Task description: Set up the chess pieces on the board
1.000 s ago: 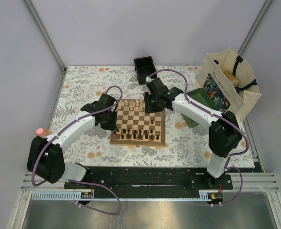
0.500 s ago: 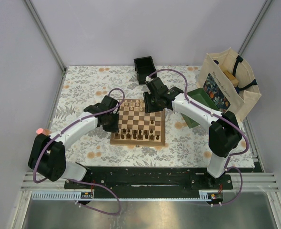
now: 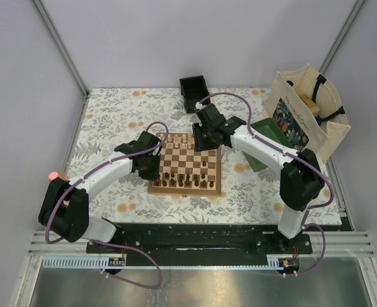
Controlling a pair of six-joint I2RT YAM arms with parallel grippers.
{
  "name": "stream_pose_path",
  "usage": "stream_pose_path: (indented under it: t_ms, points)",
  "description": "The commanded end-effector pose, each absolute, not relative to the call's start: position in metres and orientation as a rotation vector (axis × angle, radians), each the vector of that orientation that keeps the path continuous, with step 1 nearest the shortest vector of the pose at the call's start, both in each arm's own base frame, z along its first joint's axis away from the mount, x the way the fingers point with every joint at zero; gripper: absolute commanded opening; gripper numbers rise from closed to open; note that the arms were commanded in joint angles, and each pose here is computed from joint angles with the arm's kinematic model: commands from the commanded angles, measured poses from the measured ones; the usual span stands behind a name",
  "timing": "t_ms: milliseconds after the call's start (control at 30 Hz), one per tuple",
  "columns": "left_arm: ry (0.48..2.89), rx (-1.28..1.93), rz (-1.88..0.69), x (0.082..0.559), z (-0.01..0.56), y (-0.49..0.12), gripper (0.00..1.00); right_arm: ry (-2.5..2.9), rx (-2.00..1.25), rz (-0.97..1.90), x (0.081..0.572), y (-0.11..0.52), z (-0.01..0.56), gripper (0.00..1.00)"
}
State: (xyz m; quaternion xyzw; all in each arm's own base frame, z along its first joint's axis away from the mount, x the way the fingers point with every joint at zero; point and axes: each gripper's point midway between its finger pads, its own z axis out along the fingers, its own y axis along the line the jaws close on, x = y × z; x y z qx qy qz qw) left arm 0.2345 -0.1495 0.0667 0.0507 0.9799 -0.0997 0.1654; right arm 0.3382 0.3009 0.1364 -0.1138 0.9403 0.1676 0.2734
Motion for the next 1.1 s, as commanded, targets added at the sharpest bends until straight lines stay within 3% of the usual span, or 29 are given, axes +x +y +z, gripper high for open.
stream_pose_path:
  t_ms: [0,233,1067]
  points:
    - [2.764,0.13,-0.292,0.24,0.066,-0.153,0.1,2.483,-0.294,0.486,0.346,0.304,0.155,0.45]
    - [2.77,0.121,-0.267,0.24,0.061,-0.151,0.22,2.485,-0.289,0.483,0.346,0.303,0.154,0.45]
    - [2.729,0.095,-0.237,0.255,0.061,-0.152,0.23,2.491,-0.292,0.486,0.347,0.304,0.151,0.45]
